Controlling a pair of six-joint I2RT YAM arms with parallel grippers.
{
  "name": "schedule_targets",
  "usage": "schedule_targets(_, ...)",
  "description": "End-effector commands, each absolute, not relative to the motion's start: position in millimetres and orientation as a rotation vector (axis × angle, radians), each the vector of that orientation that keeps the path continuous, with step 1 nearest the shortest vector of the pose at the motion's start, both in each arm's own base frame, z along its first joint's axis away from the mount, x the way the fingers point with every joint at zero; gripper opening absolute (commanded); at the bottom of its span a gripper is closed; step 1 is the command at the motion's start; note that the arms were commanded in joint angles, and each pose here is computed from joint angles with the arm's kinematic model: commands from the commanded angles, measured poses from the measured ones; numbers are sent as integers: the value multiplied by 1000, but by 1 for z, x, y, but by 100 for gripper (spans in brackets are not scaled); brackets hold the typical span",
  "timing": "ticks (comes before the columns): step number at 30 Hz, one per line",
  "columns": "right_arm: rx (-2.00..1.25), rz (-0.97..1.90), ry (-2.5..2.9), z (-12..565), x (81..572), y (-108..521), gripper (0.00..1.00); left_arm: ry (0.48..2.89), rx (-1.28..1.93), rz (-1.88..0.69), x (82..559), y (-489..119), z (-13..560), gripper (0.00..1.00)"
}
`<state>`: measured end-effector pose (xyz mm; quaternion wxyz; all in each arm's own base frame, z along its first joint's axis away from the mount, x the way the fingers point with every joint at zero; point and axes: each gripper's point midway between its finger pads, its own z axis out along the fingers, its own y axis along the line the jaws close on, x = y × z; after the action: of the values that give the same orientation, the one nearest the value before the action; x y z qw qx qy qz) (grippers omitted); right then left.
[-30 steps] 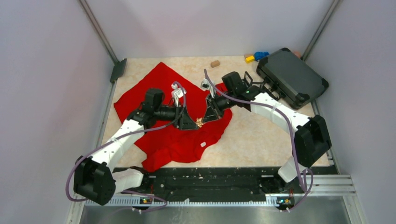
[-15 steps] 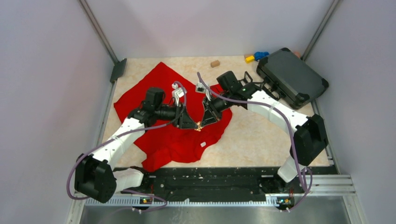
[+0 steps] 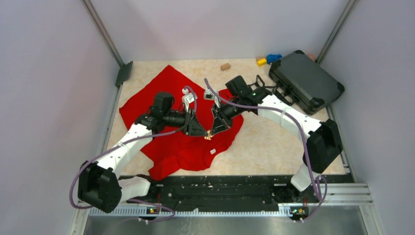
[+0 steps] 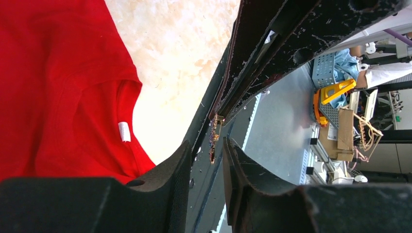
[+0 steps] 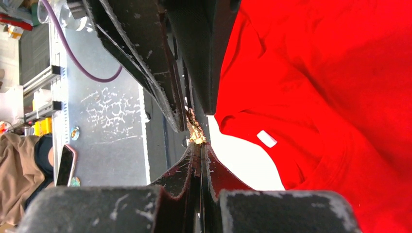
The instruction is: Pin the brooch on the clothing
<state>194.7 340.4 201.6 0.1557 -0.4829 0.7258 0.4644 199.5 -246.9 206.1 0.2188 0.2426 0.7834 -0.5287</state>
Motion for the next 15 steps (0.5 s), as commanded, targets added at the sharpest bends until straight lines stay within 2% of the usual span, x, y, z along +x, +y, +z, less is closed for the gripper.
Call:
schedule_targets(1, -1438, 1330, 1973, 222, 194, 351, 0, 2088, 743, -1497, 199, -254, 220, 26)
schedule_targets(5, -1442, 1329, 1971, 222, 193, 352, 0, 2084, 762, -1502, 196, -257, 220, 19)
schedule_targets(7, -1442, 1328, 1971, 223, 193, 353, 0, 2083, 767, -1504, 195, -257, 220, 3)
schedule_targets(8, -1435, 1321, 1973, 223, 194, 353, 0, 2078, 769, -1501, 194, -257, 221, 0)
schedule_targets(12, -1363, 1296, 1968, 234, 201, 357, 0, 2048, 761, -1436, 197, -255, 225, 0)
schedule_targets(13, -1327, 1279, 1963, 237, 205, 357, 7, 2038, 751, -1407, 199, -253, 227, 0)
schedule_targets(15, -1221, 1247, 1947, 249, 212, 357, 39, 2005, 726, -1353, 203, -249, 234, 0)
